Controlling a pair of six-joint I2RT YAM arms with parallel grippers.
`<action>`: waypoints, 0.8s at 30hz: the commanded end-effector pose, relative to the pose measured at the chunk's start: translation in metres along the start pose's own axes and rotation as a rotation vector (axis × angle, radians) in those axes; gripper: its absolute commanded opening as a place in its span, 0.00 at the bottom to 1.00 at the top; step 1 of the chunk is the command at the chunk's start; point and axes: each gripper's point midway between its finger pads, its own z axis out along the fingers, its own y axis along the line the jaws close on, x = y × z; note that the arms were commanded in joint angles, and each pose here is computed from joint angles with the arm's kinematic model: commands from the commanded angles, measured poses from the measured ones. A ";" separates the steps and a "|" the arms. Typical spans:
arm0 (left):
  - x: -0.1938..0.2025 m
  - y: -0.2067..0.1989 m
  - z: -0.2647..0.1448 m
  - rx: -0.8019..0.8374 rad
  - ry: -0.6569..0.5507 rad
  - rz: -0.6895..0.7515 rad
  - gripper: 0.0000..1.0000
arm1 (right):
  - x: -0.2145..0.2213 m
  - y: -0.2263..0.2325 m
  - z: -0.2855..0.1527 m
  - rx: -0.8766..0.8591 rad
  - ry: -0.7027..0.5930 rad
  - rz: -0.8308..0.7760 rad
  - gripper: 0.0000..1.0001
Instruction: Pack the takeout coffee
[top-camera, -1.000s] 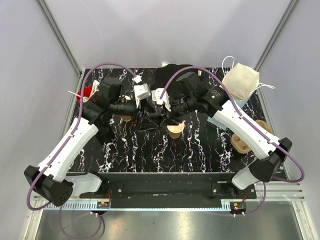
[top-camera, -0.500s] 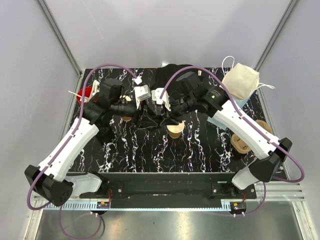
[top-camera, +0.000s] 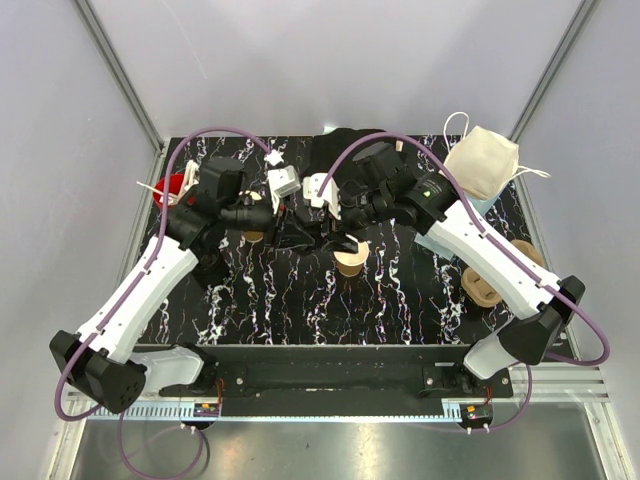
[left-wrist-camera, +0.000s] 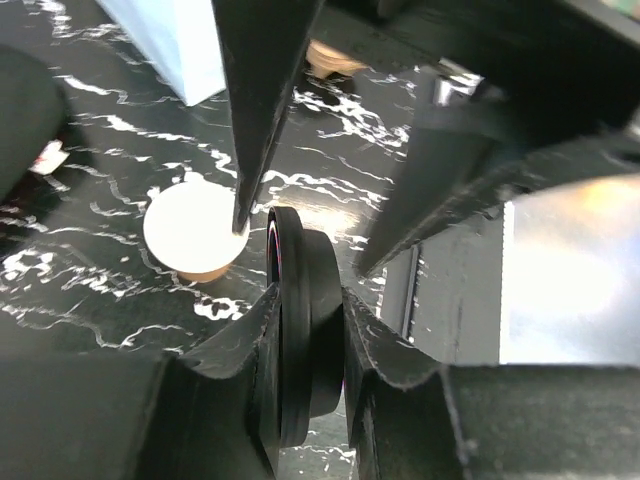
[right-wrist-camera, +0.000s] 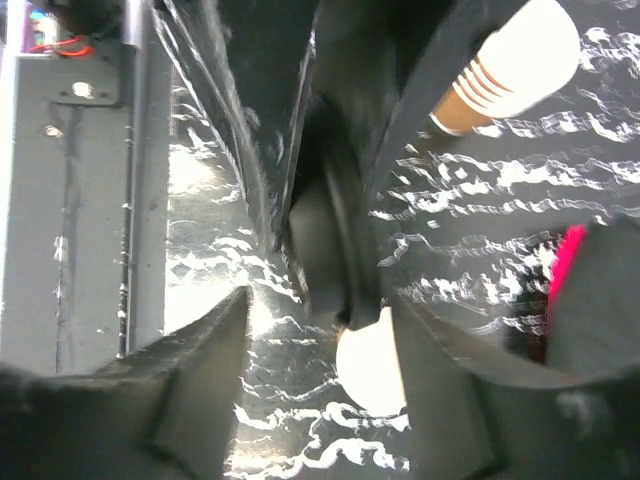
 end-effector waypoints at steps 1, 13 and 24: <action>-0.020 0.024 -0.004 -0.104 -0.077 -0.016 0.17 | -0.022 -0.022 -0.035 0.186 -0.012 -0.103 0.74; -0.018 0.096 -0.016 -0.211 -0.189 -0.436 0.14 | -0.012 -0.007 -0.048 0.211 0.002 -0.172 0.80; -0.014 0.103 -0.019 -0.076 -0.264 -0.599 0.15 | -0.019 -0.018 0.002 0.173 0.015 -0.176 0.70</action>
